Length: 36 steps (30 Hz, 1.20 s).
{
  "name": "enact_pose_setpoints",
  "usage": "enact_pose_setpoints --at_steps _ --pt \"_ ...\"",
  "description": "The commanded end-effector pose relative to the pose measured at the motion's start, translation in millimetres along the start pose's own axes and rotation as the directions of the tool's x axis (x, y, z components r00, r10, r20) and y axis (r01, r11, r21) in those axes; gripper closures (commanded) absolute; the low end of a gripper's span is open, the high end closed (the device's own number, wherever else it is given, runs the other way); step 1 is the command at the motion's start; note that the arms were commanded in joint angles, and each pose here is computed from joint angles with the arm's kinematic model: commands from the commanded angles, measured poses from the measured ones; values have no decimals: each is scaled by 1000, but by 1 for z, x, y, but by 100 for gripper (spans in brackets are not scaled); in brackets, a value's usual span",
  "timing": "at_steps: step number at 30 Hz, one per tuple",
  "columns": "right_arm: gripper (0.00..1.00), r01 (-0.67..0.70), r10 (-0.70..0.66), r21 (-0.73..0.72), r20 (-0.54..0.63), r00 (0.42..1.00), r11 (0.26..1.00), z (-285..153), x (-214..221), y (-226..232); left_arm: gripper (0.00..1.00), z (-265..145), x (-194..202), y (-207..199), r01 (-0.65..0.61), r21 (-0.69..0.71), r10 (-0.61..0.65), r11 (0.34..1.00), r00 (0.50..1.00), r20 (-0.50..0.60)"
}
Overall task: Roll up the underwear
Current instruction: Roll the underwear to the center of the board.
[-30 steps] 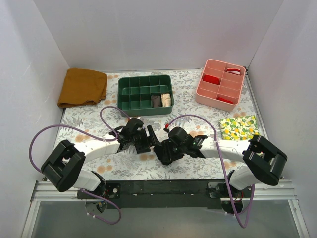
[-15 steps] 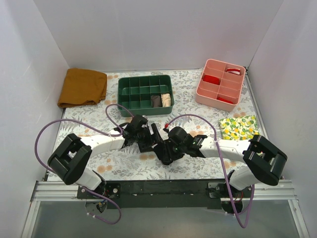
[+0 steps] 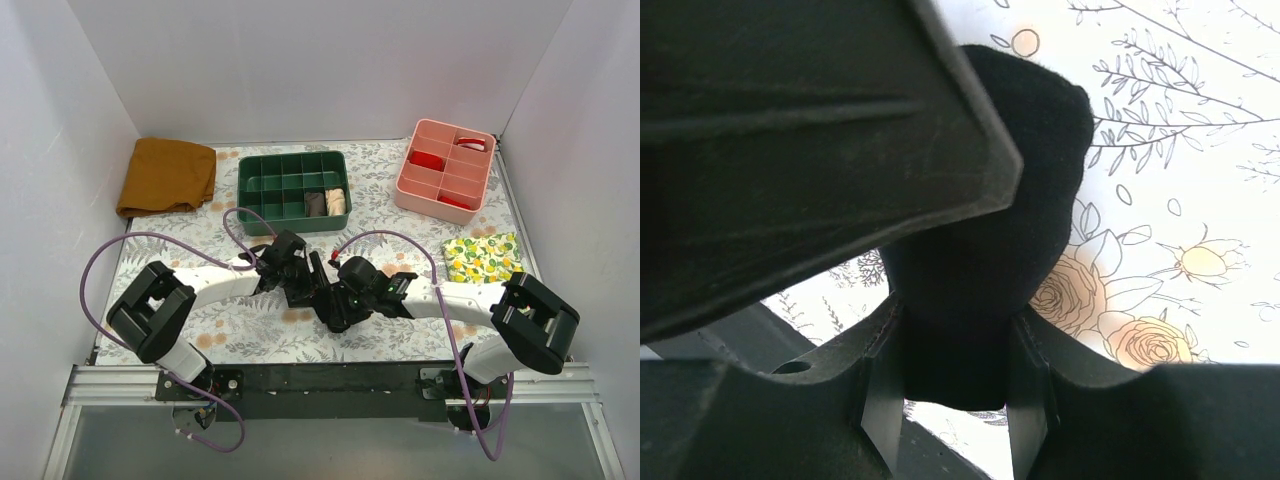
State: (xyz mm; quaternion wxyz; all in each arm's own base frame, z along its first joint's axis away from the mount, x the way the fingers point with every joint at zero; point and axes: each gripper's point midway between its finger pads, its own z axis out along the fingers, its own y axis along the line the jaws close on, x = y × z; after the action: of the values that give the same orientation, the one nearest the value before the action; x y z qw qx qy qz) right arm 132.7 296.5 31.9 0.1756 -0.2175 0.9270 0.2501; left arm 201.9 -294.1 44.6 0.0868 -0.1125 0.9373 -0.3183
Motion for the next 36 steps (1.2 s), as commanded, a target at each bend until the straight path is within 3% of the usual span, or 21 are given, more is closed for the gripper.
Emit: enact_pose_setpoints --at_steps 1,2,4,5,13,14,17,18,21,23,25,26,32,36 --pt "99 43 -43 -15 -3 999 999 -2 -3 10 42 -3 -6 -22 -18 43 18 999 1000 9" --pt "99 45 -45 -20 -3 999 999 -2 -3 12 51 -3 -6 -23 -21 46 21 999 1000 7" --pt "99 48 -48 -24 0 999 999 -2 -3 13 58 -2 -6 -23 -22 44 22 999 1000 1" --pt "99 50 -49 -39 9 999 998 -2 -5 17 67 -1 -6 -23 -23 43 23 999 1000 1" --pt "99 57 -55 -83 24 998 995 -4 -5 24 100 3 -4 -18 -30 30 30 999 1000 -9" --pt "98 56 -54 -90 25 998 994 -4 -5 25 100 3 -4 -17 -31 27 31 999 999 -11" --pt "83 46 -43 -88 27 999 995 -5 -5 25 100 5 -3 -15 -37 11 37 999 999 -9" --pt "71 44 -42 -84 29 999 995 -5 -6 25 100 5 -4 -16 -45 9 45 999 999 -6" --pt "49 32 -29 -54 48 998 998 -9 -9 20 100 7 -5 -12 -63 -32 63 997 998 -2" --pt "43 38 -36 -18 90 995 999 -16 -18 16 100 8 -4 -6 -67 -67 67 996 998 -9" --pt "30 56 -55 -2 136 989 998 -26 -27 15 100 9 -3 -2 -78 -94 77 993 997 -11" --pt "16 67 -69 18 151 986 998 -29 -30 12 100 9 -3 1 -78 -105 77 991 997 -10" --pt "14 156 -185 141 227 956 978 -44 -45 9 100 12 -1 5 -83 -125 81 989 996 -25" --pt "13 238 -288 232 216 933 943 -50 -46 12 100 16 -1 4 -87 -139 83 986 996 -36"
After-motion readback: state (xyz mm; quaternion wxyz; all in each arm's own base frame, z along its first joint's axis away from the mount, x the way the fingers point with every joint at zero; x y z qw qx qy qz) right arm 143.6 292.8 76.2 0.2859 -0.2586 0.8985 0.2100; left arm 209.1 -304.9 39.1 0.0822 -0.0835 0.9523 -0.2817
